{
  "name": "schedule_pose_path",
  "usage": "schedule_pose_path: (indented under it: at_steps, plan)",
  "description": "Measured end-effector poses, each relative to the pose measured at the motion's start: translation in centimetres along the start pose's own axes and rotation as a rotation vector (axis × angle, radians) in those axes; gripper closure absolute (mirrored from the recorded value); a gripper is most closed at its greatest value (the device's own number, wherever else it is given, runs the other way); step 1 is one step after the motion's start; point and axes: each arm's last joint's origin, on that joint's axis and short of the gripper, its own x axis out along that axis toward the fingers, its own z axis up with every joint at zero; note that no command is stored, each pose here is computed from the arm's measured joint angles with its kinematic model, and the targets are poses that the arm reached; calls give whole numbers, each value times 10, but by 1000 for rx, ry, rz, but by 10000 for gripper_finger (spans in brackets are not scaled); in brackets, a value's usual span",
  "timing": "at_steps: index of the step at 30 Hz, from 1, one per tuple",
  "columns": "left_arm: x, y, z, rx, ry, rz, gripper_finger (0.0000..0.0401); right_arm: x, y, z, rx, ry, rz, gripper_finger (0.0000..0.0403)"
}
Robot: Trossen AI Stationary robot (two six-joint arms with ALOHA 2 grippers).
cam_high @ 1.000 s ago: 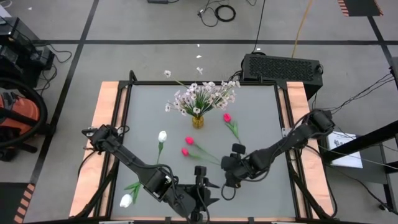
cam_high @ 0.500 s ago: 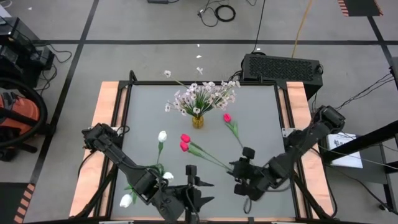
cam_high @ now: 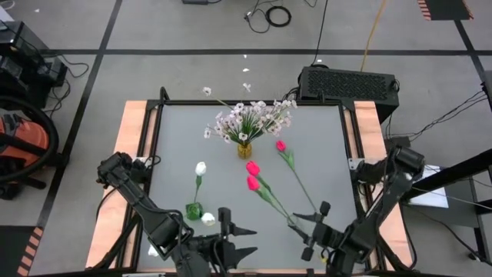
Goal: Sort flowers into vase by color
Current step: Put the transparent vase containing the red flowers on the middle left of the table upright
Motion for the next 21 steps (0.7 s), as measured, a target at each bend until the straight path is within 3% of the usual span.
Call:
schedule_pose_path:
  at_steps: [9, 16, 21]
  plan:
    - [1, 2, 0, 9, 3, 21, 205, 27, 20, -58, 45, -211, -141, 253]
    - [1, 2, -1, 28, 7, 26, 205, 50, 21, -88, -30, -205, -197, 252]
    - [0, 0, -1, 36, 8, 21, 205, 56, 21, -95, -68, -195, -212, 251]
